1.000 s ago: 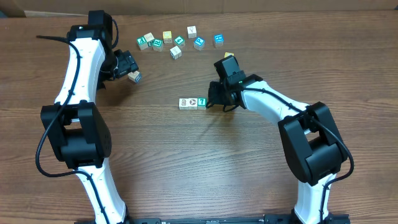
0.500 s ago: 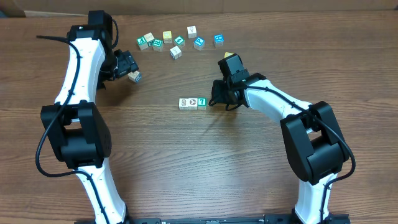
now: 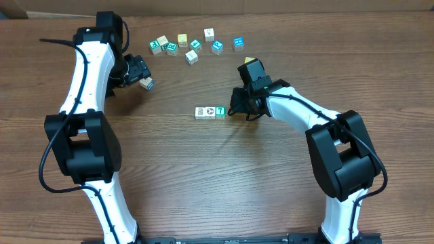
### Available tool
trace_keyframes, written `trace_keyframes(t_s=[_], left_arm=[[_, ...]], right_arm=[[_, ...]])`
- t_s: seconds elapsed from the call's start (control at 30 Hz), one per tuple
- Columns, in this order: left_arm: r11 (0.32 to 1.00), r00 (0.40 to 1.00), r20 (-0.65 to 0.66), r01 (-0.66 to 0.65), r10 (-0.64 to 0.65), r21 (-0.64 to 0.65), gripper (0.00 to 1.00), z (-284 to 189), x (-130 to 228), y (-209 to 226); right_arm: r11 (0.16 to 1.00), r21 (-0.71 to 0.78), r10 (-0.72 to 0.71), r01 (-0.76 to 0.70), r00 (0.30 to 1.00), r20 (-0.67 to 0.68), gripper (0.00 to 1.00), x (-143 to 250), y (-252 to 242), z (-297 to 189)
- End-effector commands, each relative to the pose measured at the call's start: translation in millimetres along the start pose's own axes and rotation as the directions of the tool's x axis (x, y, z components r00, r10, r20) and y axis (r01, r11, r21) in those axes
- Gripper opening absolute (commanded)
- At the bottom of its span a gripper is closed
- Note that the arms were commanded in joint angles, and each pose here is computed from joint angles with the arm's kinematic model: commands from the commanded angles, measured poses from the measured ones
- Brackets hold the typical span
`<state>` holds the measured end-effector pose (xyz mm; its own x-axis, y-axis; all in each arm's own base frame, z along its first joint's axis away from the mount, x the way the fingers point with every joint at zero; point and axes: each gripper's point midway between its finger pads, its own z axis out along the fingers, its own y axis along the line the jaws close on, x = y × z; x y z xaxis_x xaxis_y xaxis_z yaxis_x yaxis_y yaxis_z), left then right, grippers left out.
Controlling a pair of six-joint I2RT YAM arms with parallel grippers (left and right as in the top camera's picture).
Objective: Form a horizontal line
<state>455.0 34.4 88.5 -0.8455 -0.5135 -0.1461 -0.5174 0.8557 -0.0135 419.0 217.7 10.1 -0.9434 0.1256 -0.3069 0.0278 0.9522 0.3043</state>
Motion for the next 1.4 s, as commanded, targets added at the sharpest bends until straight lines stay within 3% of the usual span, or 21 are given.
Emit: trace_keyframes(t_s=[0.0, 0.2, 0.33, 0.5, 1.37], left_arm=[[1.000, 1.000, 0.008, -0.017, 0.017, 0.000, 1.00, 0, -2, -4], [1.000, 1.000, 0.009, -0.017, 0.017, 0.000, 1.00, 0, -2, -4], [1.000, 1.000, 0.008, -0.017, 0.017, 0.000, 1.00, 0, -2, -5], [1.000, 1.000, 0.008, -0.017, 0.017, 0.000, 1.00, 0, -2, -5], [1.000, 1.000, 0.009, -0.017, 0.017, 0.000, 1.00, 0, -2, -4]], right_arm=[[1.000, 0.013, 0.001, -0.001, 1.000, 0.004, 0.32, -1, -3, 4], [1.000, 0.019, -0.005, 0.004, 1.000, 0.021, 0.16, -4, -3, 3], [1.000, 0.024, -0.005, 0.004, 0.999, 0.038, 0.14, -8, -4, 3], [1.000, 0.031, -0.006, 0.005, 0.999, 0.047, 0.04, -10, -5, 3], [1.000, 0.026, -0.007, 0.005, 0.998, 0.055, 0.04, -12, -4, 3]])
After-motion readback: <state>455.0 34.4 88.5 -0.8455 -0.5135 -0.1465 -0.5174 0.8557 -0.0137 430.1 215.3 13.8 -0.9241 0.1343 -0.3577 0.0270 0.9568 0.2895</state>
